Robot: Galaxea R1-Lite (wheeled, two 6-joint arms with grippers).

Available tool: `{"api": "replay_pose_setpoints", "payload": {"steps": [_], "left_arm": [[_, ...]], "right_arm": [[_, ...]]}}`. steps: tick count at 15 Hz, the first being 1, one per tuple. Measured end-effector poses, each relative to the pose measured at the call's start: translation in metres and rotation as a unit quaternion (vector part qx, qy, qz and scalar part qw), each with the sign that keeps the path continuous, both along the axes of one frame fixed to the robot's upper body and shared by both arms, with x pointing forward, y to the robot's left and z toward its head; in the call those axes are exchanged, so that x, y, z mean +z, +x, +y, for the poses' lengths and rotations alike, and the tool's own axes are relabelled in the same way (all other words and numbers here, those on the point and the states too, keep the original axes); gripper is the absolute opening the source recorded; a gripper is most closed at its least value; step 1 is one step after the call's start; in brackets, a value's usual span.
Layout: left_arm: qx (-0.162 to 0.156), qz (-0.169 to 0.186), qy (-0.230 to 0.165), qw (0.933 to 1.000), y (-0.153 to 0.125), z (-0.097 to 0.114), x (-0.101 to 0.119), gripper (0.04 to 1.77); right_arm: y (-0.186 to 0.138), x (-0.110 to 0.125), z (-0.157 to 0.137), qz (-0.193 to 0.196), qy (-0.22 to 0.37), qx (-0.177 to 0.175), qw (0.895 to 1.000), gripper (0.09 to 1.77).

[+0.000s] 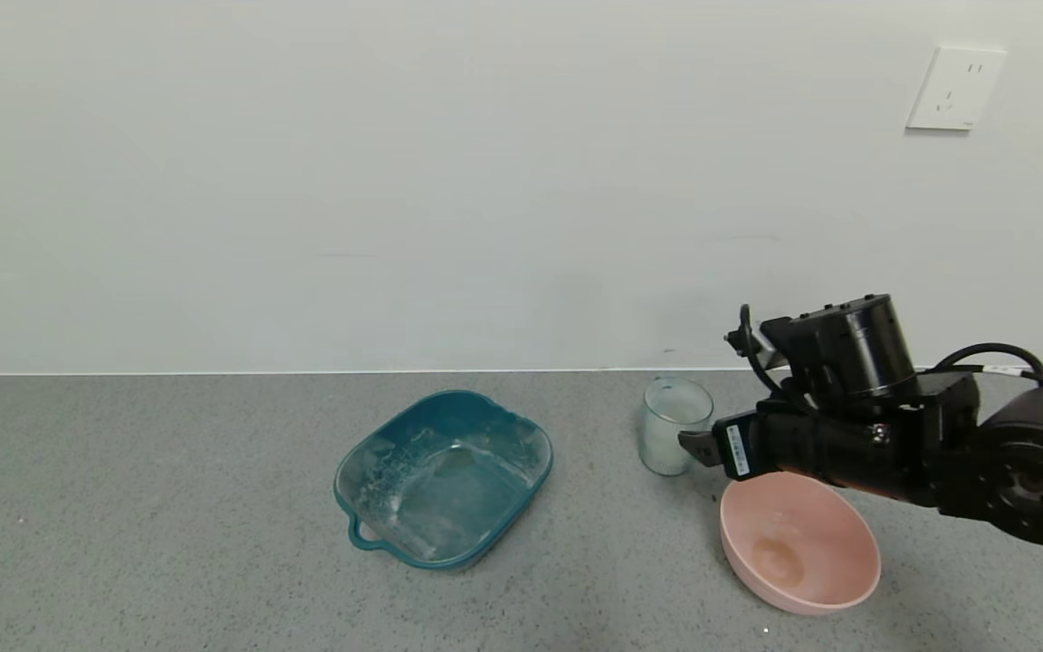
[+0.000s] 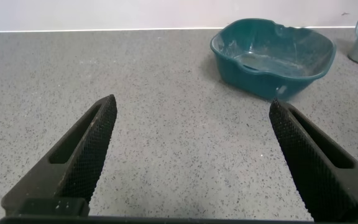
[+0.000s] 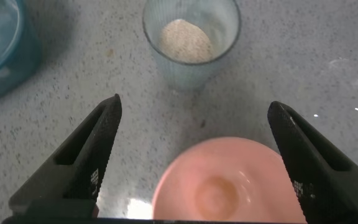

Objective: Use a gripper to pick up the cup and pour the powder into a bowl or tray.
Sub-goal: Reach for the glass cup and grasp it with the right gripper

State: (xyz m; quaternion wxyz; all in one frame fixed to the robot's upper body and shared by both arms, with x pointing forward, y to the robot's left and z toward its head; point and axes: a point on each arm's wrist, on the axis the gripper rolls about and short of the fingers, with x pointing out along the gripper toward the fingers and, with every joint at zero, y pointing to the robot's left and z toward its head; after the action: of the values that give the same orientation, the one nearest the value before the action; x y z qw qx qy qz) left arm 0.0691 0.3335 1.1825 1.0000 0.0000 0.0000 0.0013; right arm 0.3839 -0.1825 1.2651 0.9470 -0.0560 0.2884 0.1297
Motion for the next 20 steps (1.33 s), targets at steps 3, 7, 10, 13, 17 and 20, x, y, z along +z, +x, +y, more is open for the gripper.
{"api": "replay_pose_setpoints", "payload": {"steps": [3, 7, 10, 13, 17, 20], "left_arm": [[0.000, 0.000, 0.000, 1.0000, 0.000, 0.000, 0.000, 1.76], [0.000, 0.000, 0.000, 1.0000, 0.000, 0.000, 0.000, 1.76], [0.000, 0.000, 0.000, 1.0000, 0.000, 0.000, 0.000, 1.76], [0.000, 0.000, 0.000, 1.0000, 0.000, 0.000, 0.000, 1.76], [0.000, 0.000, 0.000, 1.0000, 0.000, 0.000, 0.000, 1.76], [0.000, 0.000, 0.000, 1.0000, 0.000, 0.000, 0.000, 1.76]], "right_arm": [[0.010, -0.018, 0.020, -0.015, -0.003, -0.017, 1.000, 1.71], [0.014, -0.039, 0.035, -0.003, -0.008, -0.046, 0.999, 1.71], [0.018, -0.050, 0.047, -0.007, -0.005, -0.062, 0.998, 1.71], [0.028, -0.056, 0.056, -0.033, -0.006, -0.084, 0.996, 1.71], [0.037, -0.070, 0.066, -0.037, -0.008, -0.120, 0.992, 1.71], [0.042, -0.078, 0.071, -0.037, -0.001, -0.136, 0.990, 1.71]]}}
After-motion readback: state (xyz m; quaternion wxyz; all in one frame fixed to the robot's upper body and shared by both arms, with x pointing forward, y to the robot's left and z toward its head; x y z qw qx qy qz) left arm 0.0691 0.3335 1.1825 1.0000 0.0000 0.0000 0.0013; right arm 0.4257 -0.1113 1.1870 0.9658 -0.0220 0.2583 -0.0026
